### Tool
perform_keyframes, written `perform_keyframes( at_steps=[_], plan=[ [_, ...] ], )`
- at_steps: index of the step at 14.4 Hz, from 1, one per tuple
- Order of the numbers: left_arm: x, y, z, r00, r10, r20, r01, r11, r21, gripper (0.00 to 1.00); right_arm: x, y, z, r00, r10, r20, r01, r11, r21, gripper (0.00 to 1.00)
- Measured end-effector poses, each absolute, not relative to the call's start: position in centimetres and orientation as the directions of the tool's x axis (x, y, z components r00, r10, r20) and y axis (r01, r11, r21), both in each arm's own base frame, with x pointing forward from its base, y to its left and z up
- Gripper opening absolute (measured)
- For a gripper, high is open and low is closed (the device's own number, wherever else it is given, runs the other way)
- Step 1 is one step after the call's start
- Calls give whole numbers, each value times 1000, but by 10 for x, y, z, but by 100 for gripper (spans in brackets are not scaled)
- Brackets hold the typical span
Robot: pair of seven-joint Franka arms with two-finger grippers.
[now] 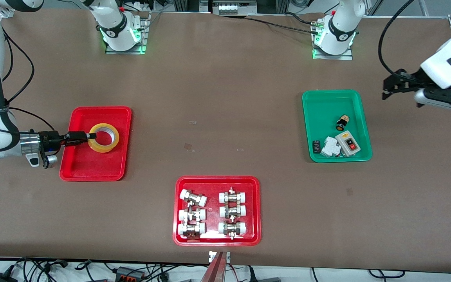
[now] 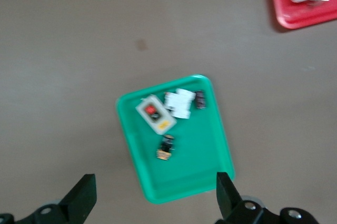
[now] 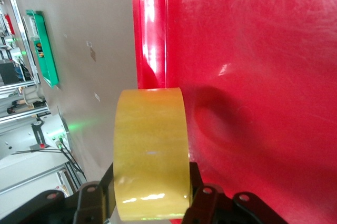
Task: Left arm passes tape to right arm into tray
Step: 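Lower the tape roll into the empty red tray with the right gripper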
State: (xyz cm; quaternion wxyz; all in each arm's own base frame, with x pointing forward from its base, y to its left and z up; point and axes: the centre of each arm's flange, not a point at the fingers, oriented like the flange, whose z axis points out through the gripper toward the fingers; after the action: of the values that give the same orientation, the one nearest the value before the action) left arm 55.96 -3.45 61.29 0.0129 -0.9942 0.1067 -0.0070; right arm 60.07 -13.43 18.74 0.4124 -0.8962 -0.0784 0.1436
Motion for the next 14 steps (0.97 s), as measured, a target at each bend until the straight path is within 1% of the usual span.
perform_keyframes(
  at_steps=[7,8,11,12,13,14],
  plan=[
    [560,-35,613,977,-212,-28,-213,-977,-35,100,602,-138,182,949,268,-166,57,-663,-747,54],
    [560,-34,613,980,-198,-28,-199,-979,-35,100,603,-138,181,949,268,-164,59,-663,-746,59],
    [560,-43,614,992,-127,-22,-127,-991,-36,100,604,-136,180,950,269,-157,66,-665,-744,86],
    [560,-45,615,993,-113,-19,-114,-993,-38,100,605,-136,179,950,271,-155,71,-671,-738,98],
    [560,-45,616,994,-105,-17,-106,-994,-39,100,605,-135,177,948,276,-155,81,-685,-724,100],
    [560,-43,617,995,-99,-17,-99,-994,-40,100,606,-134,174,946,285,-156,96,-704,-704,100]
  ],
)
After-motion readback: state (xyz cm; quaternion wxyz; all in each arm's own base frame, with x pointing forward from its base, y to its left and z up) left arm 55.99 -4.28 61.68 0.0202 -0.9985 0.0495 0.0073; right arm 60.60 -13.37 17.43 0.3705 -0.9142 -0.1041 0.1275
